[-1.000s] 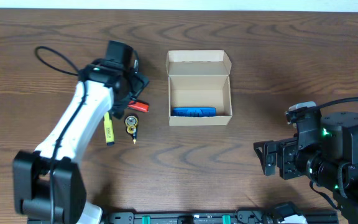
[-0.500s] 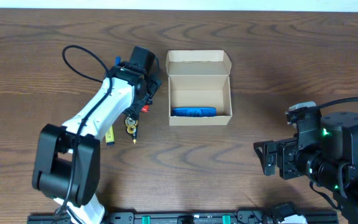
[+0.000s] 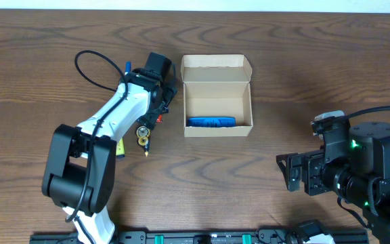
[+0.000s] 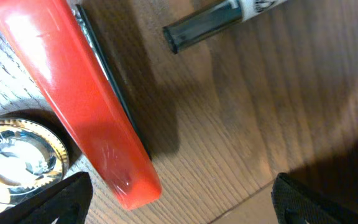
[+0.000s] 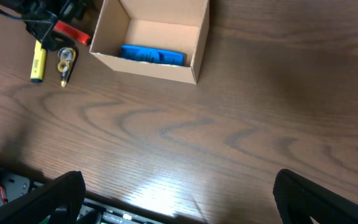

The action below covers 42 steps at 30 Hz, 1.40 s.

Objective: Pack container
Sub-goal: 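Move the left gripper back over the red stapler, then grasp the red stapler with the left gripper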

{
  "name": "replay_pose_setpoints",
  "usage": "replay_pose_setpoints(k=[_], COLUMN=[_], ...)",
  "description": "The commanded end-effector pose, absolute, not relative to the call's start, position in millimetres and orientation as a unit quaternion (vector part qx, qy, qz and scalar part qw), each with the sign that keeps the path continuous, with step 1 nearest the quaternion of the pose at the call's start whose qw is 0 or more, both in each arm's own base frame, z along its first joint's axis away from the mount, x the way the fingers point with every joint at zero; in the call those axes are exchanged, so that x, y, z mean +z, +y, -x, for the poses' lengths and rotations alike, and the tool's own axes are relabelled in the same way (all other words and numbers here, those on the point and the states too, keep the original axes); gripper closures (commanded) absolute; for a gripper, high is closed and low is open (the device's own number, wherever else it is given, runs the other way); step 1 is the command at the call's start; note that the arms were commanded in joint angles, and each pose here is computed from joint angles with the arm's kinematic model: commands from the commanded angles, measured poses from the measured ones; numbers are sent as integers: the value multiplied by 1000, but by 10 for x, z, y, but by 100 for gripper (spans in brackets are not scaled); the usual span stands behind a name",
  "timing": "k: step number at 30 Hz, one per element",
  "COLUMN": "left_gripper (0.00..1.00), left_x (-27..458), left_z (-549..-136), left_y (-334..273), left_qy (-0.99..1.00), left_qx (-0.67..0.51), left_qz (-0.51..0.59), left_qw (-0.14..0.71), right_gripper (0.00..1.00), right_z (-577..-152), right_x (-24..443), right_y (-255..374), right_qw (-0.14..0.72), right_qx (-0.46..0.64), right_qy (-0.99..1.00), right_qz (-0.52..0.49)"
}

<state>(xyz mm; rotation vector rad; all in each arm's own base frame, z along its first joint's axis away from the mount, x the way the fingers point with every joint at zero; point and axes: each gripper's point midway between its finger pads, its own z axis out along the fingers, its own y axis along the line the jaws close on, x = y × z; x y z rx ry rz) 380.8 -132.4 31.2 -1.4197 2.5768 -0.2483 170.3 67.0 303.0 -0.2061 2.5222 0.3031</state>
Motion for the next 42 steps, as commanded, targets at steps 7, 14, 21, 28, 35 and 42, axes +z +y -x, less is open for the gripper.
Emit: replay_pose_setpoints(k=[7, 14, 21, 28, 35, 42], left_gripper=[13, 24, 26, 28, 39, 42], left_x=[105, 77, -7, -20, -72, -77], left_z=[-3738, -3745, -3707, -3695, -3641, -3627], left_y=[-1327, -1277, -1279, -1238, -1168, -1160], left_qy=[864, 864, 865, 865, 861, 862], left_qx=[-70, -58, -51, -40, -29, -26], left_qz=[494, 495, 496, 496, 503, 503], left_qw=[69, 76, 64, 68, 65, 64], right_gripper=[1, 1, 1, 1, 1, 1], right_z=[-1692, -1692, -1692, -1692, -1692, -1692], right_x=[3029, 3029, 3029, 3029, 3029, 3029], right_y=[686, 686, 686, 686, 686, 686], right_qw=[292, 292, 292, 292, 292, 292], right_qx=[115, 115, 115, 115, 115, 115], right_qy=[946, 946, 946, 946, 946, 946], right_qz=[88, 88, 88, 88, 88, 88])
